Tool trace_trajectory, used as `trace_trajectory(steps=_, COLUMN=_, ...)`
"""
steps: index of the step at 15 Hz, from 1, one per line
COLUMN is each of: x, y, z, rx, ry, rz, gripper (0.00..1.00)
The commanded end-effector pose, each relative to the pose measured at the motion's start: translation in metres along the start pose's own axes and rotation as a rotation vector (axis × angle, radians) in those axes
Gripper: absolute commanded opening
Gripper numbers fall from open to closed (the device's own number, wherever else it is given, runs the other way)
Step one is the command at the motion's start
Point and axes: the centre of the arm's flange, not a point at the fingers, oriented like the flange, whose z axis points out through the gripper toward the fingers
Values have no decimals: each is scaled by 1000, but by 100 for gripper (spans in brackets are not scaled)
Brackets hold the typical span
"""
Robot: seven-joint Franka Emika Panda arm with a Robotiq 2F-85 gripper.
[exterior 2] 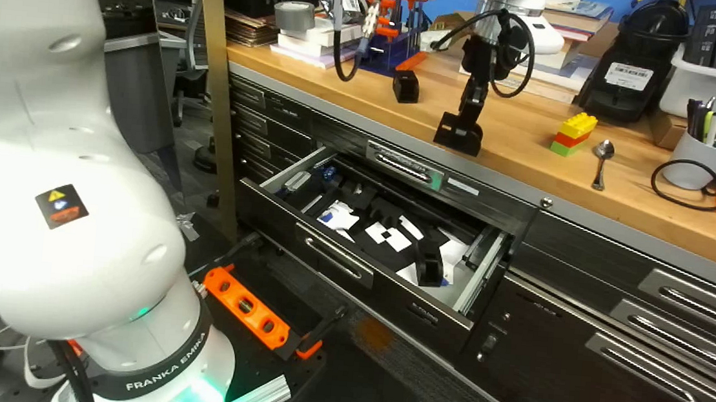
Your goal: Put the black objects in the open drawer then close the drawer
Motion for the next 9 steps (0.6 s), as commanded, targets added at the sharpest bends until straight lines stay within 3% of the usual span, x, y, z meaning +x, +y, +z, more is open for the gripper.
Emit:
trace_trajectory(steps=1, x=-15, y=33, z=25, rx=-4, ry=-39, rz=12, gripper=31)
trace_trajectory(steps=9, x=-16, y=39, z=110, rx=-114, ry=-94, rz=19, gripper=31)
